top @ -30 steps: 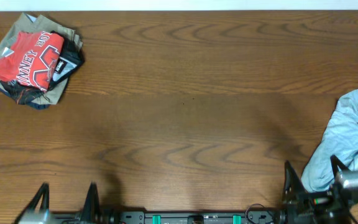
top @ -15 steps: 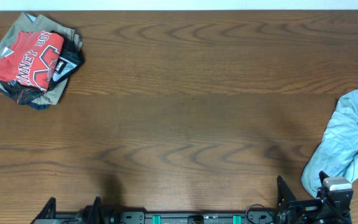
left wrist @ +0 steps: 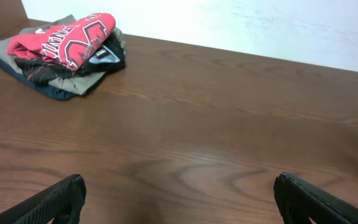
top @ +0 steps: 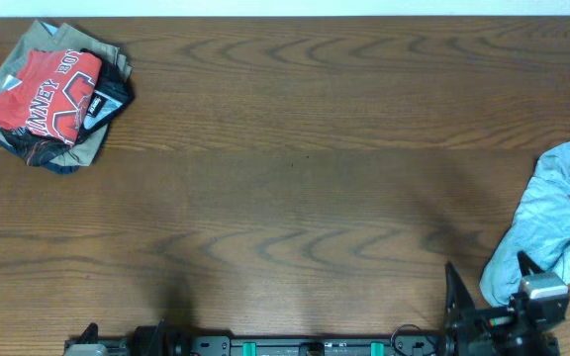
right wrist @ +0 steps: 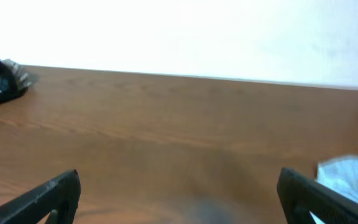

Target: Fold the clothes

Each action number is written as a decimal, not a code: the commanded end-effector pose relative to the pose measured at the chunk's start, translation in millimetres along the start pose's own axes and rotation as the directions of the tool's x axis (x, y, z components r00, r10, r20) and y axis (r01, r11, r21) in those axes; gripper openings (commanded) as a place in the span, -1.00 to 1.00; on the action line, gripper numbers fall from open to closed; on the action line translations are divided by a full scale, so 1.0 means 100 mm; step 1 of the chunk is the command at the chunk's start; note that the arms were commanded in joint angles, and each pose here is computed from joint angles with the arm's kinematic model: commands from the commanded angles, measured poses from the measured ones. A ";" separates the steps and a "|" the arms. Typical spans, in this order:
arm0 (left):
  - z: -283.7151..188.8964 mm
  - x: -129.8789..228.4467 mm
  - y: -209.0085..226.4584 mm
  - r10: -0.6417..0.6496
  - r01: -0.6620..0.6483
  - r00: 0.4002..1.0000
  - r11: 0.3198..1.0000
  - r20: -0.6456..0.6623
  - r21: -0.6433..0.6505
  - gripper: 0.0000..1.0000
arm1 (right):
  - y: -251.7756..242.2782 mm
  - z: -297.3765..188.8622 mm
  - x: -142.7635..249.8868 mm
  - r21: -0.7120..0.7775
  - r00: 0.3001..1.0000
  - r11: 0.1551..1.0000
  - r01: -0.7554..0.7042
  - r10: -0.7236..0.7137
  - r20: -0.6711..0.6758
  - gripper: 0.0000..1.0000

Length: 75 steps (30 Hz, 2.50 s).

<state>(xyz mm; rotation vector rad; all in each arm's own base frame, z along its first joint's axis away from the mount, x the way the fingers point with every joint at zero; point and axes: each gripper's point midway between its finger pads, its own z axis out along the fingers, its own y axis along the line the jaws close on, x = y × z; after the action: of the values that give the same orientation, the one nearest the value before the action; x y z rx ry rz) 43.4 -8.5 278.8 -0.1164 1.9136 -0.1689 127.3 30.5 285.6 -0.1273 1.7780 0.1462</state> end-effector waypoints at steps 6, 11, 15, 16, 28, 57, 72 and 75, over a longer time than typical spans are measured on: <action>0.00 -0.01 0.01 0.014 -0.014 1.000 1.000 -0.001 -0.006 0.96 | 0.03 0.57 0.15 -0.049 0.952 0.955 0.292 -0.286 0.108 0.99; 0.00 -0.01 0.01 0.014 -0.014 1.000 1.000 -0.001 -0.006 0.96 | 0.02 0.93 0.30 -0.034 0.922 0.936 0.351 -0.339 0.188 0.99; 0.00 -0.01 0.01 0.013 -0.013 1.000 1.000 -0.001 -0.006 0.96 | -0.02 1.14 0.39 0.007 0.901 0.935 0.355 -0.344 0.265 0.98; 0.00 -0.01 0.01 0.013 -0.013 1.000 1.000 -0.001 -0.006 0.96 | -0.03 1.17 0.42 0.017 0.898 0.936 0.351 -0.342 0.277 0.98; 0.00 -0.01 0.01 0.013 -0.013 1.000 1.000 -0.001 -0.006 0.95 | -0.36 1.39 1.05 0.121 0.980 0.980 0.157 -0.170 0.104 0.98; 0.00 -0.01 0.01 0.013 -0.013 1.000 1.000 -0.001 -0.006 0.96 | -0.35 1.39 1.01 0.116 0.977 0.980 0.162 -0.176 0.119 0.98; 0.00 -0.01 0.01 0.013 -0.013 1.000 1.000 -0.001 -0.007 0.95 | -0.35 1.39 1.01 0.116 0.977 0.980 0.162 -0.176 0.119 0.98; 0.00 -0.02 0.02 0.002 -0.002 1.000 0.999 0.004 -0.032 0.96 | -0.35 1.39 1.01 0.116 0.977 0.980 0.162 -0.176 0.119 0.97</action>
<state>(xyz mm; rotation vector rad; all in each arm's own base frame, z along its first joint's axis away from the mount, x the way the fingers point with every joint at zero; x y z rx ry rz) 43.3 -8.3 278.8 -0.1212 1.9135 -0.1655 246.0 16.6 156.6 -0.1941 1.6364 -0.0759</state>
